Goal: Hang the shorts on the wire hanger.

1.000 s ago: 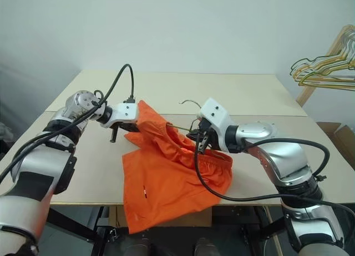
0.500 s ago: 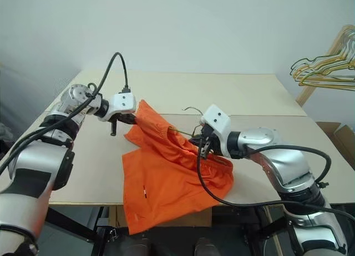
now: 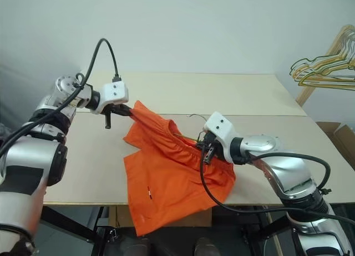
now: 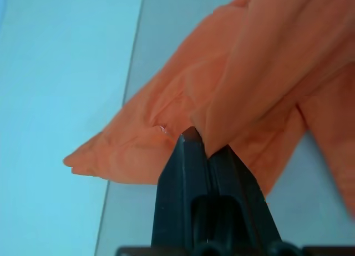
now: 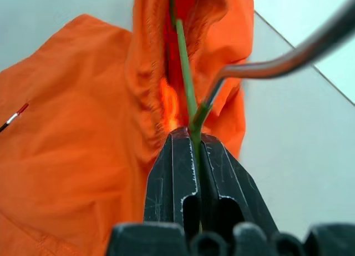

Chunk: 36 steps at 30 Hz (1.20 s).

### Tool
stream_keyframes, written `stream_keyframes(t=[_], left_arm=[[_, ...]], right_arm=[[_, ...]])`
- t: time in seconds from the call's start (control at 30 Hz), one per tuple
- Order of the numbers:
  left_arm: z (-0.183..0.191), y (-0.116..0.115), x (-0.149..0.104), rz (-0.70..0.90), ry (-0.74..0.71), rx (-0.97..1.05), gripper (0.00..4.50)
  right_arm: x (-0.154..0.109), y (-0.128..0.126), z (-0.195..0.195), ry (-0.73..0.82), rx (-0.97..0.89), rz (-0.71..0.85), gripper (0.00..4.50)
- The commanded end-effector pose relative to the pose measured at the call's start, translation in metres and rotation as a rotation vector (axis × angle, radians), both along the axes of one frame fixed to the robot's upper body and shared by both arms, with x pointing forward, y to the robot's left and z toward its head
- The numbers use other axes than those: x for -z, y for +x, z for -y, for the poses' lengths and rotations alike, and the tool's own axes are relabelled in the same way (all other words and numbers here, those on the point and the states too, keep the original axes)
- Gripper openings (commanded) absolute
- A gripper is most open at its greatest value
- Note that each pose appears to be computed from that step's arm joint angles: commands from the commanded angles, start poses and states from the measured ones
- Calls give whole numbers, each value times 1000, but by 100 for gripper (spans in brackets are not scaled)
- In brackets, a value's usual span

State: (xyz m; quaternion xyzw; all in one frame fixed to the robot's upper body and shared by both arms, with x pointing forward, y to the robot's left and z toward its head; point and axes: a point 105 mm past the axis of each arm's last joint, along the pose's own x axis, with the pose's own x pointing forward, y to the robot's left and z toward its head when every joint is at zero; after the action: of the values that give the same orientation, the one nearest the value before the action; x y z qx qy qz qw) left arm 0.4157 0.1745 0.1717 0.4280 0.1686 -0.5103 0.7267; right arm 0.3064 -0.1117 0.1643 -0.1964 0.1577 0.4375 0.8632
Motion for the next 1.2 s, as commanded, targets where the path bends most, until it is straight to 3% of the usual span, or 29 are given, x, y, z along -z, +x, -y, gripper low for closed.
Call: stream_keyframes(t=[0.03, 0.13, 0.23, 0.43, 0.5, 0.53, 0.77, 0.9, 1.0, 1.2], left_arm=[[7, -4, -1, 10, 36, 79, 3], [11, -6, -1, 11, 48, 115, 65], [14, -4, -16, 55, 19, 124, 161], [45, -21, -71, 48, -162, 330, 364], [62, -25, -75, 41, -219, 392, 434], [69, -26, -74, 31, -232, 412, 443], [89, -29, -36, -28, -73, 474, 443], [95, -25, -31, -8, -29, 455, 443], [98, -25, -25, -24, -7, 463, 389], [98, -24, -20, -23, 12, 460, 192]], right_arm=[[-29, 1, 4, 7, -4, 81, 0], [-38, -1, 2, -1, -38, 82, 0], [-43, -2, 1, -18, -54, 72, 0], [-51, 1, 4, -100, -72, 52, 0], [-55, 4, 3, -127, -83, 55, 0], [-57, 6, 2, -136, -89, 57, 0], [-70, 11, -7, -160, -130, 87, 0], [-74, 11, -9, -167, -145, 98, 0], [-77, 11, -10, -169, -149, 101, 0], [-81, 12, -8, -167, -147, 117, 0]])
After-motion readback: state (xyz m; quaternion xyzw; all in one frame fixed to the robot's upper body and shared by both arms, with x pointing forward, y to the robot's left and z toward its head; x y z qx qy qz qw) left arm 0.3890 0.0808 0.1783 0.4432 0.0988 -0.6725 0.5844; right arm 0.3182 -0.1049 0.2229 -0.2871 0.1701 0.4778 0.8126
